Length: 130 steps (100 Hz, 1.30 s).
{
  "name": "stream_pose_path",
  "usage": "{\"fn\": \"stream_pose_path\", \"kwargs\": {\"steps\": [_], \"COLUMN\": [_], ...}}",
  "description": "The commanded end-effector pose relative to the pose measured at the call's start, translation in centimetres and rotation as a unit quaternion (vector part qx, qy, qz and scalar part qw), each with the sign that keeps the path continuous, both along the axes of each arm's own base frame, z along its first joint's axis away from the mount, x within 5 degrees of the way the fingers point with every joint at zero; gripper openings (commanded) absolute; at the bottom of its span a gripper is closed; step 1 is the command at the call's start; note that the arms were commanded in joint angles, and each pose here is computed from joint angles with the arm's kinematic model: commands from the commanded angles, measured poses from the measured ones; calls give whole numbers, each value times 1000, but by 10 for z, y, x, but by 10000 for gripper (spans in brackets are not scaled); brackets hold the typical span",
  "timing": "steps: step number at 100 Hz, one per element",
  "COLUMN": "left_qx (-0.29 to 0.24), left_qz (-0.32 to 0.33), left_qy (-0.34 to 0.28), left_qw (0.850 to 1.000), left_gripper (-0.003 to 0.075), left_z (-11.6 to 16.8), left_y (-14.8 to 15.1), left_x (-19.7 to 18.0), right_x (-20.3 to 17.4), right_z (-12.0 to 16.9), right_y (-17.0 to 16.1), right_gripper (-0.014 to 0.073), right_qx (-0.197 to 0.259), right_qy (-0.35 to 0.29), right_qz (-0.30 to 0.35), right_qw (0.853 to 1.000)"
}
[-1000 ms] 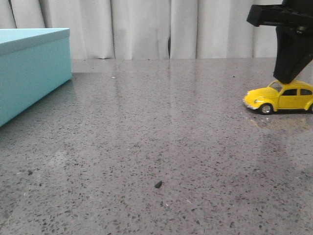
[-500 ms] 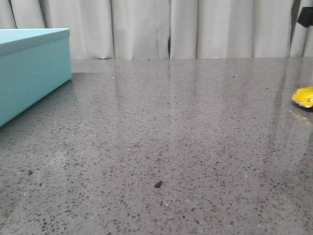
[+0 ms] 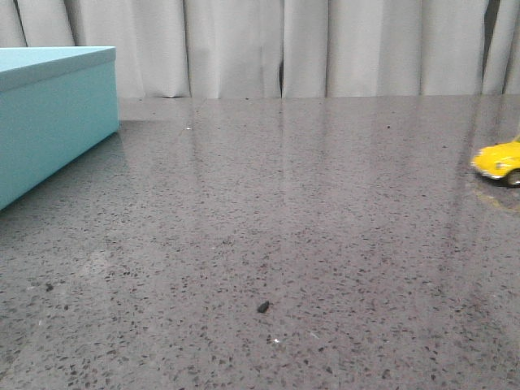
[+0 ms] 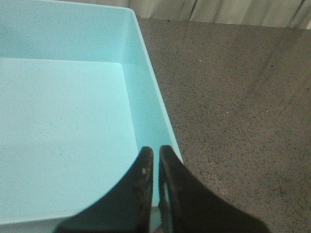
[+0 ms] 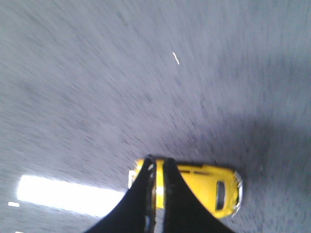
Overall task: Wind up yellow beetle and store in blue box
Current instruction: 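Lift the right gripper off, letting the beetle roll toward the box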
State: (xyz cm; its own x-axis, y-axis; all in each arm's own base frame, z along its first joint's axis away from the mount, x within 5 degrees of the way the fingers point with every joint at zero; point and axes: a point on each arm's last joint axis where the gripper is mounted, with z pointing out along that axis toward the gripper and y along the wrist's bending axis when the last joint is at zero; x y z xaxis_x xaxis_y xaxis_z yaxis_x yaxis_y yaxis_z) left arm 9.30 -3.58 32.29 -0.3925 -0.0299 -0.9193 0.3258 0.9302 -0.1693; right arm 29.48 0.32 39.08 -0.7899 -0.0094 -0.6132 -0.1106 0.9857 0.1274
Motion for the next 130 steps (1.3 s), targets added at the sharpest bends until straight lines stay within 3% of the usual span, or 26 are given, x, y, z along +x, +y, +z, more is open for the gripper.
{"fn": "stream_pose_path", "kwargs": {"steps": [1,19,52,81,111,130], "left_qx": [-19,-19,-15,12,91,150], "left_qz": [11,11,9,-3,-71,-143], "left_qy": [-40,-40,-42,-58,-68,-65], "left_qw": [999,999,999,998,991,976], "left_gripper": [-19,-19,-19,-19,-18,-18], "left_z": [17,17,17,27,54,66], "left_y": [1,1,1,0,-14,-34], "left_x": [3,3,3,5,32,60], "right_x": [-24,-42,-60,-106,-156,-192], "right_z": [53,79,90,115,101,75], "right_y": [8,9,10,11,22,20], "right_gripper": [-49,-49,-49,-49,-49,-49], "right_qx": [1,-2,-3,-8,-21,-52], "right_qy": [-97,-132,-154,-212,-296,-375], "right_qz": [16,21,21,24,62,74], "right_qw": [995,991,988,977,953,923]}}
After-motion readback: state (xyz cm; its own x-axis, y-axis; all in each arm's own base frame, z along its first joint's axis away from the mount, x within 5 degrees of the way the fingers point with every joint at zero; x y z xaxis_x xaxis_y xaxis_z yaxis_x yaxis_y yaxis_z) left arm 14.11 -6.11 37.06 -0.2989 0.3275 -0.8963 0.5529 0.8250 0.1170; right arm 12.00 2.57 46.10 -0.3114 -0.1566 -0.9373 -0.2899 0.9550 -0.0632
